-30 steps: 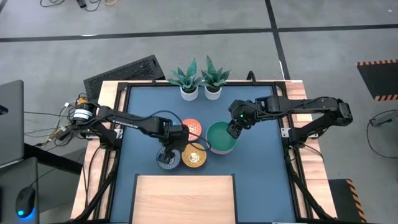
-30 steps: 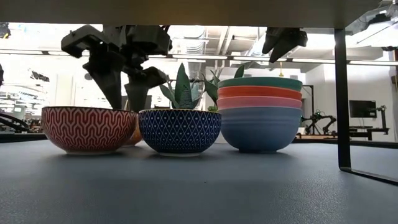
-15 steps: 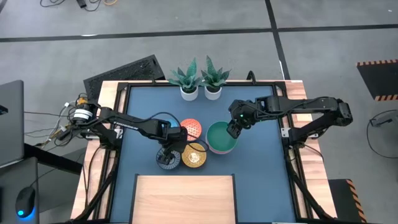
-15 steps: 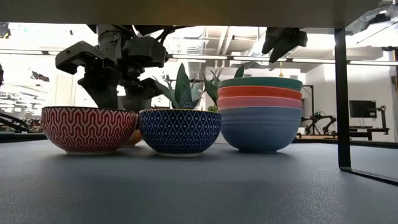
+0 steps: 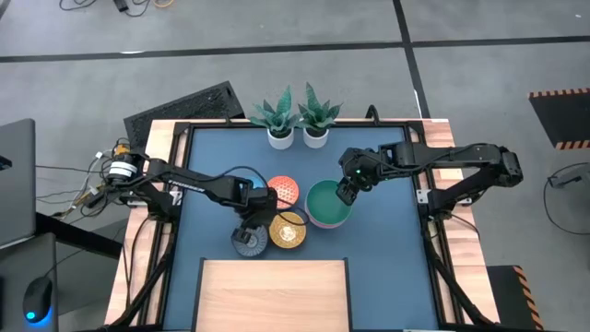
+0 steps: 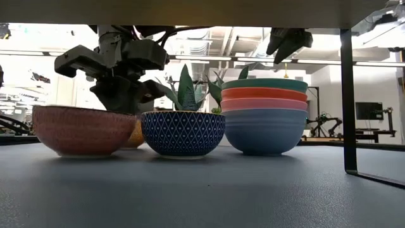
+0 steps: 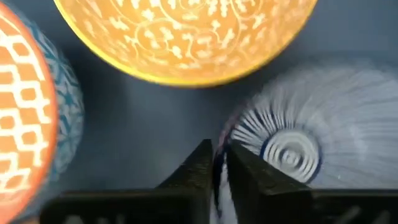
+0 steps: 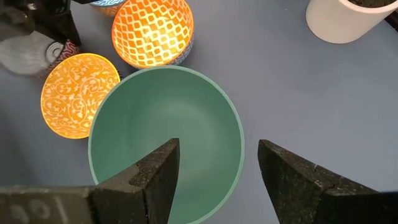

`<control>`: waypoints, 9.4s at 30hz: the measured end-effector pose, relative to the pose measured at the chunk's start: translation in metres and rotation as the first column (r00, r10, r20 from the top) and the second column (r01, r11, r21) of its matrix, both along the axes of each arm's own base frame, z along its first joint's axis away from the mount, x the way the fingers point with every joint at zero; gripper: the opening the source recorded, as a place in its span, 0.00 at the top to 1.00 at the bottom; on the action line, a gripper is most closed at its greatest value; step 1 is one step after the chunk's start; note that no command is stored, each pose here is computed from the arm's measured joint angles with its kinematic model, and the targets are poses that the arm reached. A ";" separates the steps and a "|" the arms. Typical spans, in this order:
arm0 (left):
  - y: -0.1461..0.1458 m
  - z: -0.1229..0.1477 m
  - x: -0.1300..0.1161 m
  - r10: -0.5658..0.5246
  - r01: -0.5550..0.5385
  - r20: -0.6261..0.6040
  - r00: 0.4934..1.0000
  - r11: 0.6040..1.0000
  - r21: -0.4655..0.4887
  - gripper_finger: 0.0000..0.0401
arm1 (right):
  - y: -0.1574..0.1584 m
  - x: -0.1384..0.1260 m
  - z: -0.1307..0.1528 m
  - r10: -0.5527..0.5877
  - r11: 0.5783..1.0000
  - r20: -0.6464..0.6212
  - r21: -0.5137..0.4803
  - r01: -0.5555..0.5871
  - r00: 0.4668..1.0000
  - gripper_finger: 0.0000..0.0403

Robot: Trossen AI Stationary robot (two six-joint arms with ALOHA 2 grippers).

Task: Place and stack bowls onto a shelf
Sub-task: Put the dark blue and white bowl on the shelf, then stack the light blue and white bowl on top of the dark blue and white bowl on the shelf

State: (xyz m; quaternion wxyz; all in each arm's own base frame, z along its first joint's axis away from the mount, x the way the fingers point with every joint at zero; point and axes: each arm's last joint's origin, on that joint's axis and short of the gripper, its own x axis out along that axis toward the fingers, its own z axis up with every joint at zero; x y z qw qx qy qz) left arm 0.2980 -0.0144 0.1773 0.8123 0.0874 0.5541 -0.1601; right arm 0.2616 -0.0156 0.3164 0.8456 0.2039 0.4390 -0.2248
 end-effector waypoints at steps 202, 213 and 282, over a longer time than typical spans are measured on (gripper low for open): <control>0.116 0.002 -0.066 0.599 -0.596 -0.044 0.800 0.800 0.063 0.65 | -0.007 0.007 0.005 0.001 1.000 0.083 -0.025 0.002 0.997 0.39; 0.118 -0.016 -0.060 0.584 -0.577 -0.123 0.802 0.812 0.090 0.97 | -0.008 0.007 0.005 -0.005 1.000 0.085 -0.023 0.007 0.996 0.39; -0.187 0.212 -0.092 0.756 -0.786 -0.227 0.614 0.611 -0.090 1.00 | -0.010 0.008 0.006 0.039 0.998 0.093 -0.058 -0.034 0.995 0.39</control>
